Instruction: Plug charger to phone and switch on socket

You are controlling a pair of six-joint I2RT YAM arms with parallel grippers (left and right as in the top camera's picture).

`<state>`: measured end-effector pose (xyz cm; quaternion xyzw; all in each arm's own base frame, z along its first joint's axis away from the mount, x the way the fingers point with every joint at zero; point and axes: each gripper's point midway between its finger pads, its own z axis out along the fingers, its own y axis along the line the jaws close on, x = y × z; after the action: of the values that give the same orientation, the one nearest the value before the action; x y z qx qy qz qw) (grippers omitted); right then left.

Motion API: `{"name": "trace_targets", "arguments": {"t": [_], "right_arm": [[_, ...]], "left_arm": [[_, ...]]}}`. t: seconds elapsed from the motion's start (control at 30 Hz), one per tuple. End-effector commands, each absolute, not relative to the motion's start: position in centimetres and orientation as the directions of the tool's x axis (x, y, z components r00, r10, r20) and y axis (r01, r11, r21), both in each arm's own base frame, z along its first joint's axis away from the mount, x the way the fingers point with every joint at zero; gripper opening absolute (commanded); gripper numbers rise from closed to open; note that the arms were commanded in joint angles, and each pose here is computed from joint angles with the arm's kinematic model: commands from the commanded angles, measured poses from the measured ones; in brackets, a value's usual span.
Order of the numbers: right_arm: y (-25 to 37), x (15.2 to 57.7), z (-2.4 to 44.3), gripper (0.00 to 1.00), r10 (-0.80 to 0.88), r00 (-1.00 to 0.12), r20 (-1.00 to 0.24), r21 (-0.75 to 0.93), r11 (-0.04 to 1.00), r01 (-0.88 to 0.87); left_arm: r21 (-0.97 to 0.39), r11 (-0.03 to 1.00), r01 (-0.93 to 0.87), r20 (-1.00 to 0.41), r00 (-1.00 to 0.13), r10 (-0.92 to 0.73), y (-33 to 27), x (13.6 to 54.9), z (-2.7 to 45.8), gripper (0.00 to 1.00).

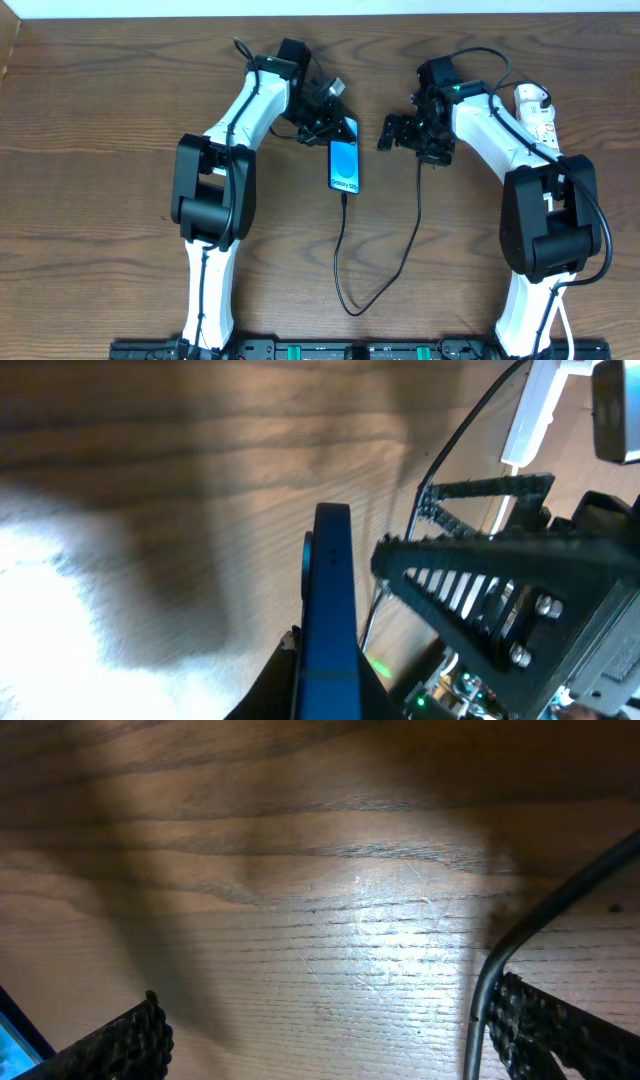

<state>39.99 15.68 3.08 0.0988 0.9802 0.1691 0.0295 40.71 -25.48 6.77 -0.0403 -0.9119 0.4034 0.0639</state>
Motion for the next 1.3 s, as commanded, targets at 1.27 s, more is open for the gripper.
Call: {"name": "trace_targets", "arguments": {"t": [1.27], "right_arm": [[16.9,39.8,3.3,0.99,0.170,-0.985,-0.037,0.352,0.925,0.147]], "left_arm": [[-0.712,0.694,-0.106,0.191,-0.980,0.046,-29.9,40.8,2.1,0.08]]}}
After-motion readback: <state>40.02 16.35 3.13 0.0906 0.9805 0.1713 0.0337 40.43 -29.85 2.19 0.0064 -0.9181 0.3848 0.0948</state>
